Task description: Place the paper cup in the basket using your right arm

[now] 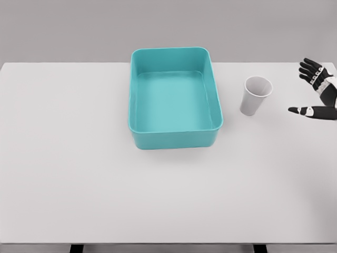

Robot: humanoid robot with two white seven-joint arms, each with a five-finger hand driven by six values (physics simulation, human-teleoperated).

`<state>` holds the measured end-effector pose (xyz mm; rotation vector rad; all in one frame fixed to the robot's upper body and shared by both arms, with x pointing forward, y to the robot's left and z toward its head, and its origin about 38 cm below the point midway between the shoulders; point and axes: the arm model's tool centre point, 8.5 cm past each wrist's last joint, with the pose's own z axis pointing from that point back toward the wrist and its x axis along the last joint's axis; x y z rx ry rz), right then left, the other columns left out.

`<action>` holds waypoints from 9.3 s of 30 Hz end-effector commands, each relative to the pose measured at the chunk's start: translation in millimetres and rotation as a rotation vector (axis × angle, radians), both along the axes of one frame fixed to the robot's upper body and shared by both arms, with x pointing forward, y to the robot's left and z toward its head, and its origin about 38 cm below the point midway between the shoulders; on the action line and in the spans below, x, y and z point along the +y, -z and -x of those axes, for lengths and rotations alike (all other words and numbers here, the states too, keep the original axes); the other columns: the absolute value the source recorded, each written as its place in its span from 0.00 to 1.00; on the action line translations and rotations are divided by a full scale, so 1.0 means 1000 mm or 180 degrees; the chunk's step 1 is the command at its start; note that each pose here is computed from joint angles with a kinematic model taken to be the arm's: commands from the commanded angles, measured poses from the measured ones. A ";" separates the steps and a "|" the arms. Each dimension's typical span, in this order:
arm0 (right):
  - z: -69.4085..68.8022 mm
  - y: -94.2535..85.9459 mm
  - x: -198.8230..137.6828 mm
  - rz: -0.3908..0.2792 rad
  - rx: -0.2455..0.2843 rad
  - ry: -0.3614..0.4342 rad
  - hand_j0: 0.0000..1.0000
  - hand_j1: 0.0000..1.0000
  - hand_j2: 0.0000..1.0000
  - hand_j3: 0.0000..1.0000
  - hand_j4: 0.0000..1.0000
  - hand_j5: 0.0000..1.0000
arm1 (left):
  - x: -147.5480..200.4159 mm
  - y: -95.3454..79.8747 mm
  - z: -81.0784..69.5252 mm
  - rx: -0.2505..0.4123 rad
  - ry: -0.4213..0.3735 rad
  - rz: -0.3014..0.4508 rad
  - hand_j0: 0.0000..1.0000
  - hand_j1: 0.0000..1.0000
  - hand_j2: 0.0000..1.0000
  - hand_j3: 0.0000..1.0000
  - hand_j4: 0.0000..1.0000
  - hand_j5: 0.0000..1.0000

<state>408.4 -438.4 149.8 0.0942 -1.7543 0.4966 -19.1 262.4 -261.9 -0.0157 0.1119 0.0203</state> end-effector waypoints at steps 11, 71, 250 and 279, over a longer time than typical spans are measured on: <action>-0.008 0.058 0.018 -0.0473 0.0380 0.0119 1.00 1.00 1.00 1.00 1.00 1.00 | 0.000 0.000 0.000 0.0001 0.0001 0.0000 1.00 1.00 1.00 1.00 1.00 1.00; -0.043 0.084 0.067 -0.0635 0.0715 -0.0067 1.00 1.00 1.00 1.00 1.00 1.00 | 0.000 0.000 0.000 0.0001 0.0001 0.0000 1.00 1.00 1.00 1.00 1.00 1.00; -0.084 -0.081 0.304 0.3089 -0.0635 -0.1766 0.80 0.80 0.80 0.80 0.80 0.80 | 0.000 0.000 0.000 0.0001 0.0001 0.0000 1.00 1.00 1.00 1.00 1.00 1.00; -0.066 -0.144 0.210 0.1992 -0.0703 -0.1280 0.97 0.97 0.97 0.97 0.97 0.97 | 0.000 0.000 0.000 0.0001 0.0001 0.0000 1.00 1.00 1.00 1.00 1.00 1.00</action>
